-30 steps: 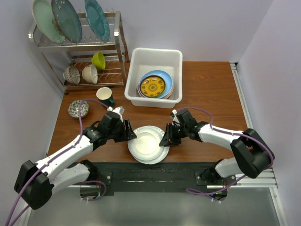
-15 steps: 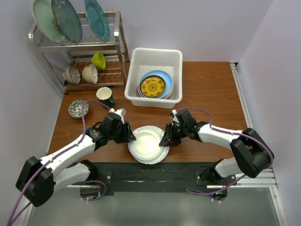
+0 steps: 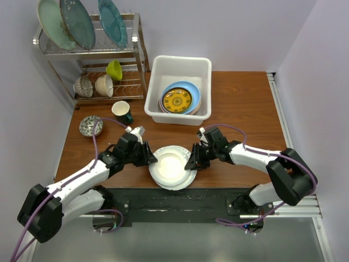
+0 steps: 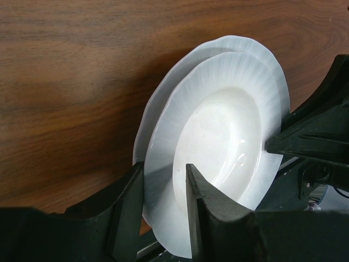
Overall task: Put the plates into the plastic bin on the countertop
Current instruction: Pick up the plate at the center of the board.
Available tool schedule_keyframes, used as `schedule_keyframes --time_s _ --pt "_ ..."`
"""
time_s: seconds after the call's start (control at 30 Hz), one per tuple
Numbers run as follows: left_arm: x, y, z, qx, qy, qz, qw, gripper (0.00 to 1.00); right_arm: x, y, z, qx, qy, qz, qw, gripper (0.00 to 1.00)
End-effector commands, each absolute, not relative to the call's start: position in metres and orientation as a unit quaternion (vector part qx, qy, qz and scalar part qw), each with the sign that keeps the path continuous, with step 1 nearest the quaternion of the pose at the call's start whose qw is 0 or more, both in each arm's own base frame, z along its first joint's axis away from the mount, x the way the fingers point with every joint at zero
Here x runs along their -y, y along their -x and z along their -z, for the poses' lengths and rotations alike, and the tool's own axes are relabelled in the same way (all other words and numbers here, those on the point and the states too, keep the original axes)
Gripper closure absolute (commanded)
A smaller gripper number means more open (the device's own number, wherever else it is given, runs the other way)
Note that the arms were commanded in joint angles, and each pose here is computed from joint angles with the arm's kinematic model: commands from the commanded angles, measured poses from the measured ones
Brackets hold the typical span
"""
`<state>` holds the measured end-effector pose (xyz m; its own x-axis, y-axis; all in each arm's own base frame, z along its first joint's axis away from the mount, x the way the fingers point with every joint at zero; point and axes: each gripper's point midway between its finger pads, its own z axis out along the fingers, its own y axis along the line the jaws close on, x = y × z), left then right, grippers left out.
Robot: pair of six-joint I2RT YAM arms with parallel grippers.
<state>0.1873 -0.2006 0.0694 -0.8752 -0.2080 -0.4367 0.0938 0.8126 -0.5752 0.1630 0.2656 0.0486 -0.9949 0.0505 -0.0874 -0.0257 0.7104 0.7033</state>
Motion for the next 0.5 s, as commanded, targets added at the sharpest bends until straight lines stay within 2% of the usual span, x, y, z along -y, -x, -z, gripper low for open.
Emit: schedule_keyframes --time_s 0.0,0.47 --pt "0.248 -0.176 -0.118 -0.866 -0.035 0.437 0.241 1.00 -0.272 -0.162 -0.042 -0.925 0.011 -0.376 0.053 0.70" --pt "0.229 -0.183 -0.136 -0.878 -0.032 0.388 0.278 1.00 -0.271 -0.162 -0.042 -0.924 0.012 -0.377 0.058 0.70"
